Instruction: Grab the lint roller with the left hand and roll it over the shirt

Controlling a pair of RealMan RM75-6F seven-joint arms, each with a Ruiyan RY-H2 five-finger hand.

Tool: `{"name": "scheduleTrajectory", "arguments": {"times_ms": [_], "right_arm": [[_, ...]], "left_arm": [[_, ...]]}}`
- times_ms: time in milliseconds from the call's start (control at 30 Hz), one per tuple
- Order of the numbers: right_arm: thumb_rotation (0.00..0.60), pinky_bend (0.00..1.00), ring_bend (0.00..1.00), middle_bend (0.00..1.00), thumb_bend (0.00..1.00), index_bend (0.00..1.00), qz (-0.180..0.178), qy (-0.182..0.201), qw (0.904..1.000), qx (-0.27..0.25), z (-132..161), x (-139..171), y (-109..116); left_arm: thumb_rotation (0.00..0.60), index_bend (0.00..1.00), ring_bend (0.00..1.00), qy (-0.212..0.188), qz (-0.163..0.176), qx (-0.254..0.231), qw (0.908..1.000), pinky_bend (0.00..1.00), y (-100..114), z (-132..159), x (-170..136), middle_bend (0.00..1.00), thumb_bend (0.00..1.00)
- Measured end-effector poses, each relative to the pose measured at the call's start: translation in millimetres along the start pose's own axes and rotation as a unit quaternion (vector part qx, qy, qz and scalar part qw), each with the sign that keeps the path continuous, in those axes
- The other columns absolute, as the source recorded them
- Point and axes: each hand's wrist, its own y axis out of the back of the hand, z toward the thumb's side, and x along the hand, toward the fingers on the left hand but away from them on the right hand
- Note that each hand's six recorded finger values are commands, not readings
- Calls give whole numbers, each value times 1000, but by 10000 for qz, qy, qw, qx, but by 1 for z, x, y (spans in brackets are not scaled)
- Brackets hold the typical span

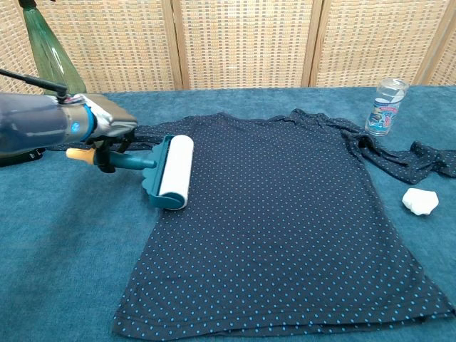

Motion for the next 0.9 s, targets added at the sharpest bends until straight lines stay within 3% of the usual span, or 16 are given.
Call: {"name": "scheduleTrajectory", "arguments": {"times_ms": [700, 900], "right_arm": [[600, 0, 0, 0, 147, 50, 59, -86, 9999, -55, -8, -3, -2], [600, 0, 0, 0, 147, 50, 91, -95, 9999, -41, -8, -3, -4]], "left_arm": [[600, 878, 691, -359, 146, -154, 9991, 653, 57, 87, 6, 862, 527], [600, 879, 691, -374, 165, -223, 9989, 652, 68, 99, 5, 862, 526]]}}
